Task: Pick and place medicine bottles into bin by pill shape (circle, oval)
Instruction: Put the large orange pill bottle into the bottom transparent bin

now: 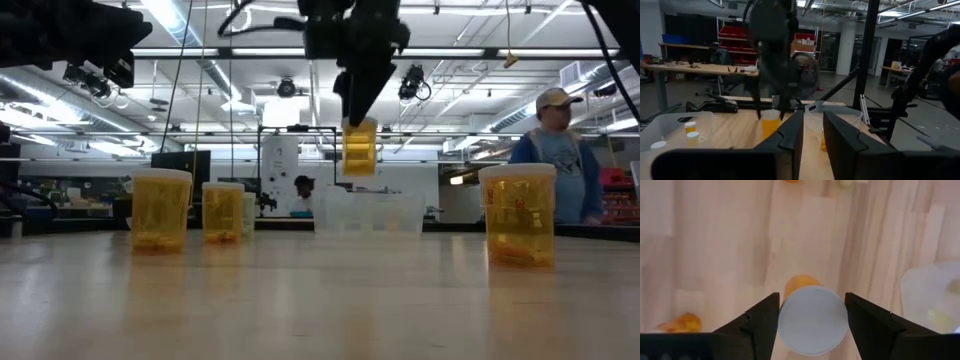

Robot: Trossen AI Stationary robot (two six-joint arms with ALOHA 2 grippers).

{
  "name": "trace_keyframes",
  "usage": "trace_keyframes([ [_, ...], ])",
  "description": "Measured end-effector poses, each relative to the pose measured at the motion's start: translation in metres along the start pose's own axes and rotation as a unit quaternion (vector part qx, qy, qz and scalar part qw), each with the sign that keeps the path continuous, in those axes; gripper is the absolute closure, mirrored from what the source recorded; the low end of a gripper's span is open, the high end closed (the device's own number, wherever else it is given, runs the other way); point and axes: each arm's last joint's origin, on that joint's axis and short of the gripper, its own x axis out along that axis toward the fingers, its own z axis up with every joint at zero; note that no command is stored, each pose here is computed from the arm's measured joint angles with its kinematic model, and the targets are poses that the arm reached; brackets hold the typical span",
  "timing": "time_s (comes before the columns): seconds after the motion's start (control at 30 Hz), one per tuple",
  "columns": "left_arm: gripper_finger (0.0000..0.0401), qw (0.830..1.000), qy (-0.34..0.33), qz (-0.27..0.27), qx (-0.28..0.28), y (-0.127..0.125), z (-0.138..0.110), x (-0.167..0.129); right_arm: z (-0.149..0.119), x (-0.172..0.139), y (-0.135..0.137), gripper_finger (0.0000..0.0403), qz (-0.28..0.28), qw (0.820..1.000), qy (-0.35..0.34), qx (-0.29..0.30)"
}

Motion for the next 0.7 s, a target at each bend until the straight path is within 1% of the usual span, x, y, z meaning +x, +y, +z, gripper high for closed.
trace_keyframes([
  [0.13, 0.0314, 1.0, 0.0, 0.0, 0.0, 0.0, 0.0, 0.0, -0.002, -0.017, 0.016, 0.0178, 0.003, 1.0, -0.019, -0.001],
  [0.37, 0.0323, 1.0, 0.0, 0.0, 0.0, 0.0, 0.0, 0.0, -0.006, -0.039, 0.042, 0.0178, 0.011, 0.999, -0.045, -0.011],
  [0.5, 0.032, 1.0, 0.0, 0.0, 0.0, 0.0, 0.0, 0.0, -0.009, -0.049, 0.053, 0.0178, 0.016, 0.998, -0.054, -0.01],
  [0.7, 0.0314, 1.0, 0.0, 0.0, 0.0, 0.0, 0.0, 0.0, -0.014, -0.057, 0.064, 0.0178, 0.019, 0.999, -0.049, -0.008],
])
